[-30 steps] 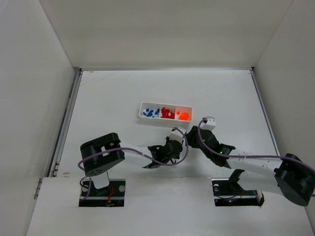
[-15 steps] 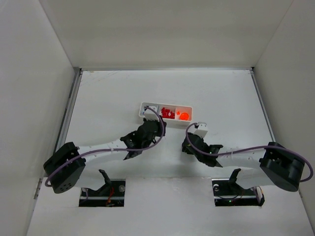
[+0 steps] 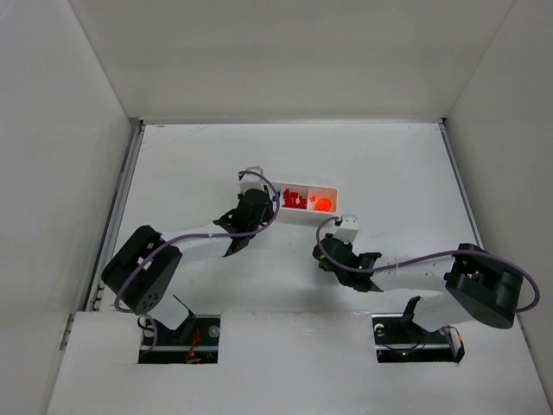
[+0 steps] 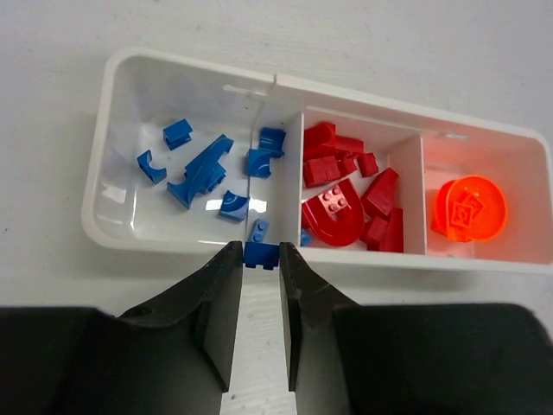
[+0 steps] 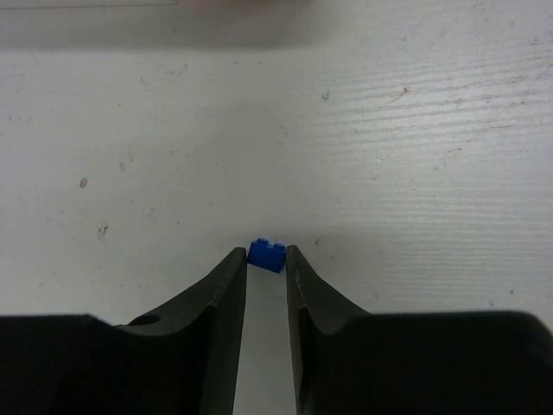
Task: Sort the legos into containers by color
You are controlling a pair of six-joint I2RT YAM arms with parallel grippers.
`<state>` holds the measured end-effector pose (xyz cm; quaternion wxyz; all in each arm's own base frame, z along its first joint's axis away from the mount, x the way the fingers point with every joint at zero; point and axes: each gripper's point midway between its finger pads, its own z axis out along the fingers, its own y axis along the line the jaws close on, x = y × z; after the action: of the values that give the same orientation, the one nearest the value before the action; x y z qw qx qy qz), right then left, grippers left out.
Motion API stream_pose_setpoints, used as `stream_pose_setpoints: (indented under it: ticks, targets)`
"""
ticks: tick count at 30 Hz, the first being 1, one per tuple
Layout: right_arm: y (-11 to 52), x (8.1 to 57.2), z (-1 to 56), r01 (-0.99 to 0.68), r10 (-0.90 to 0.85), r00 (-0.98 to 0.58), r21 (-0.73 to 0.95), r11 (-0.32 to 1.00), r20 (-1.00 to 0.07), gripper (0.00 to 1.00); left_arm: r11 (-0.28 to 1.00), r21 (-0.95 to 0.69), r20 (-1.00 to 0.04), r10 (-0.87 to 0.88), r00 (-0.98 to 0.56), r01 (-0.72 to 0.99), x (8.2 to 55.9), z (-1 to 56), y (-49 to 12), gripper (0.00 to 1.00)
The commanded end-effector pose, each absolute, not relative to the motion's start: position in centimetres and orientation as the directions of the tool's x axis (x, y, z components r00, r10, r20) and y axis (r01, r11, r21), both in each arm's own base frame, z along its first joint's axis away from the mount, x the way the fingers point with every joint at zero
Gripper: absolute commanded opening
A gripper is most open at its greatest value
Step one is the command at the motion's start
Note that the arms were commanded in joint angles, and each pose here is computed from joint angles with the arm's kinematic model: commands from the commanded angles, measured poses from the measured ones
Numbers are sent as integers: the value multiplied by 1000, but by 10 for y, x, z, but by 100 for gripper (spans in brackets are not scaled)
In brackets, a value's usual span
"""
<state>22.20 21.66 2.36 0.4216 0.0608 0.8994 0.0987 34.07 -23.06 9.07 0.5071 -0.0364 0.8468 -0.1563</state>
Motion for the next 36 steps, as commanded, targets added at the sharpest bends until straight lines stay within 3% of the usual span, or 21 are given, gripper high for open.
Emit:
stream_pose_setpoints:
  ticks: [1, 7, 14, 20, 27, 29, 30, 36]
  targets:
    - [219, 224, 29, 35, 191, -624, 218, 975, -757, 28, 935, -342, -864, -273, -424, 97, 367, 114, -238, 22]
    - [222, 222, 32, 15, 186, -620, 225, 974, -762, 26, 925, -368, -872, -308, -380, 97, 367, 128, -235, 37]
    - [252, 229, 71, -70, 193, -582, 285, 956, -790, 25, 916, -392, -878, -344, -332, 88, 342, 145, -212, 41]
    - [291, 251, 124, -191, 220, -531, 369, 910, -818, 25, 917, -397, -868, -360, -343, 42, 303, 124, -175, 48]
    - [341, 307, 165, -282, 294, -490, 469, 837, -820, 23, 895, -444, -841, -434, -322, -45, 271, 102, -133, 68]
    - [355, 324, 168, -288, 312, -491, 489, 823, -814, 23, 890, -451, -840, -447, -307, -62, 267, 100, -125, 84]
    - [361, 332, 169, -286, 315, -488, 490, 823, -814, 23, 889, -452, -841, -452, -298, -72, 266, 99, -121, 100]
    - [385, 374, 160, -264, 313, -486, 478, 837, -816, 25, 884, -448, -839, -467, -278, -133, 264, 94, -103, 100]
